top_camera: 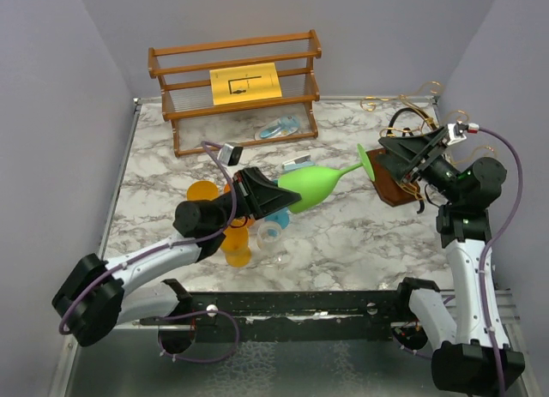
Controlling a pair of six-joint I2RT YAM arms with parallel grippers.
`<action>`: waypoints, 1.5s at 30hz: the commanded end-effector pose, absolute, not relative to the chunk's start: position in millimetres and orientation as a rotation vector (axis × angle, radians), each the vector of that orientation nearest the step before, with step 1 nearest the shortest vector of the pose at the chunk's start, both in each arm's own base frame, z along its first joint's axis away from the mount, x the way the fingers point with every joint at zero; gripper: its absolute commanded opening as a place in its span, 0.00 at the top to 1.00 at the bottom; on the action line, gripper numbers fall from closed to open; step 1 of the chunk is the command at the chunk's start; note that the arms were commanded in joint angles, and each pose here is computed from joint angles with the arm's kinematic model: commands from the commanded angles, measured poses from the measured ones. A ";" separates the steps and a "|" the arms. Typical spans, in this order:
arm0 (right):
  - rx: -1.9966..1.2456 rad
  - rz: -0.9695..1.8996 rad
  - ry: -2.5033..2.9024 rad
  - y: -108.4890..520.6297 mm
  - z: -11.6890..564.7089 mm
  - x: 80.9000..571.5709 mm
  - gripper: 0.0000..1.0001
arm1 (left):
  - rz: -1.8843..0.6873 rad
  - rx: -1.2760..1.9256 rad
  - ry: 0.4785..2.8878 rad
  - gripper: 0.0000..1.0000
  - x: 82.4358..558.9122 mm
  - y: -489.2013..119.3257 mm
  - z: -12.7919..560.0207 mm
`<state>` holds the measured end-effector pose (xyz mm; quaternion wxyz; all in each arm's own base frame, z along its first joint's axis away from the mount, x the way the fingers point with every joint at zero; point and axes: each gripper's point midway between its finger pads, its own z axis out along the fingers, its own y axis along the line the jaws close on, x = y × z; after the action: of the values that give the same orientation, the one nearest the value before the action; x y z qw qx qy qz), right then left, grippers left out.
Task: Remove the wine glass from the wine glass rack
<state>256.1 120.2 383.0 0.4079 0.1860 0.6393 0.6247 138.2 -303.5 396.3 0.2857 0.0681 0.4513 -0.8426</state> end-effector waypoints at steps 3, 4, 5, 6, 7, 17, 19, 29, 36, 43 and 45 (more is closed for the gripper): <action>-0.027 1.274 1.613 126.3 412.9 242.3 0.00 | -1.983 0.204 1.489 1.00 149.5 -311.9 375.8; -0.063 1.203 1.628 123.4 416.0 244.4 0.00 | -1.925 0.194 1.557 1.00 153.4 -312.6 369.8; -0.096 1.127 1.641 119.8 420.4 245.2 0.01 | -1.871 0.193 1.608 1.00 155.2 -311.7 368.0; -0.122 1.056 1.650 116.0 425.6 245.1 0.01 | -1.806 0.194 1.669 1.00 157.0 -310.1 362.7; -0.149 0.977 1.659 110.9 427.9 246.1 0.01 | -1.748 0.193 1.707 1.00 158.8 -307.8 362.1; -0.345 0.676 1.620 108.5 441.8 226.0 0.01 | -1.310 0.284 2.137 1.00 152.7 -329.8 308.0; -0.353 0.630 1.610 106.5 442.0 222.7 0.01 | -1.180 0.350 2.193 1.00 146.6 -341.9 297.2; -0.293 0.412 1.509 81.0 448.7 205.2 0.01 | -0.454 0.653 2.446 1.00 132.6 -365.8 236.0; -0.196 0.314 1.446 60.7 456.9 196.3 0.01 | -0.172 0.873 2.568 1.00 121.7 -348.6 187.5; -0.197 0.306 1.406 59.7 458.2 189.9 0.01 | -0.060 1.005 2.594 1.00 120.7 -345.8 172.8; -0.193 0.303 1.407 59.0 456.4 190.4 0.01 | -0.041 1.023 2.598 1.00 120.9 -345.4 170.1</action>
<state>189.3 65.7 450.0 0.7300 -0.0964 0.6583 0.1565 118.0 -353.1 161.8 0.1723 0.3342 0.9258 -0.0392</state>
